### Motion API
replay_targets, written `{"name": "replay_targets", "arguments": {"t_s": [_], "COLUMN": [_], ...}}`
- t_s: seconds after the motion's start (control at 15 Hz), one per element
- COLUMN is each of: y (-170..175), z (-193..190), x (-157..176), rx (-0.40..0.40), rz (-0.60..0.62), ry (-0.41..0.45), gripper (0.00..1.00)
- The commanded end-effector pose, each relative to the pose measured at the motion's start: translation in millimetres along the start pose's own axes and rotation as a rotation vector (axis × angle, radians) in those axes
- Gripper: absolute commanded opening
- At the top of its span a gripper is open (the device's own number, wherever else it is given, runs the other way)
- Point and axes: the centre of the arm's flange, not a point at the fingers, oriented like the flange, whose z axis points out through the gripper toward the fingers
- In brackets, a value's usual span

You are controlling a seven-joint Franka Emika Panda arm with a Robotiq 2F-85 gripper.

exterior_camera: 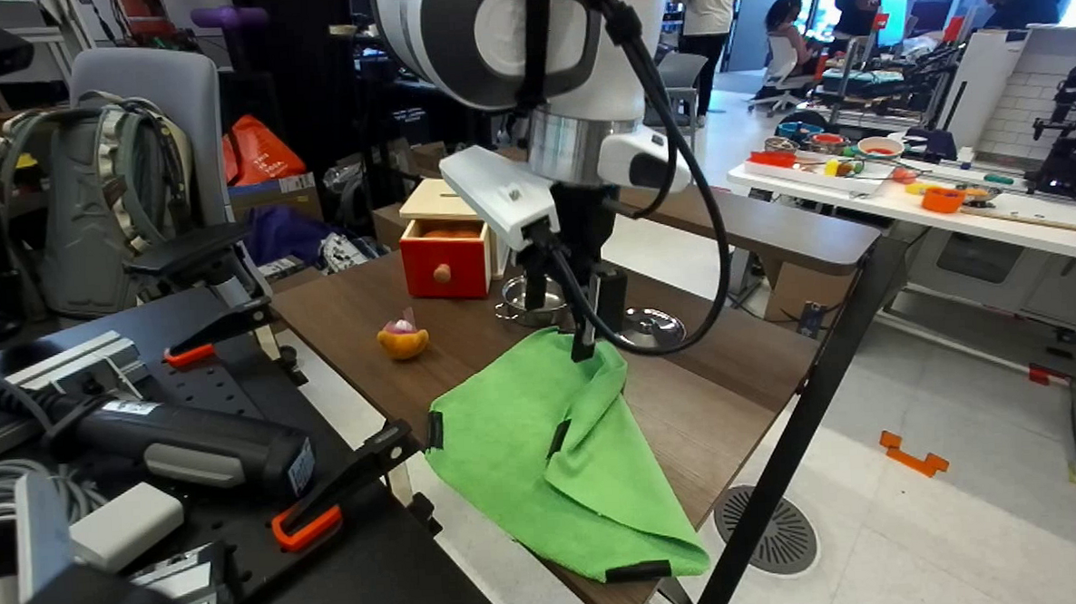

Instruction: Slide the green cloth backward

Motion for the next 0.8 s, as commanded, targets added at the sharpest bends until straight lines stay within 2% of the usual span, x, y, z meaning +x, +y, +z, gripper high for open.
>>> {"name": "replay_targets", "arguments": {"t_s": [0.0,0.27,0.73], "y": [17,34,48], "z": [35,61,91], "x": [13,11,11], "rx": [-0.009,-0.007,-0.020], "rz": [0.027,0.056,0.086], "ry": [-0.026,-0.051,-0.041], "gripper": [1.00,1.00,1.00]}}
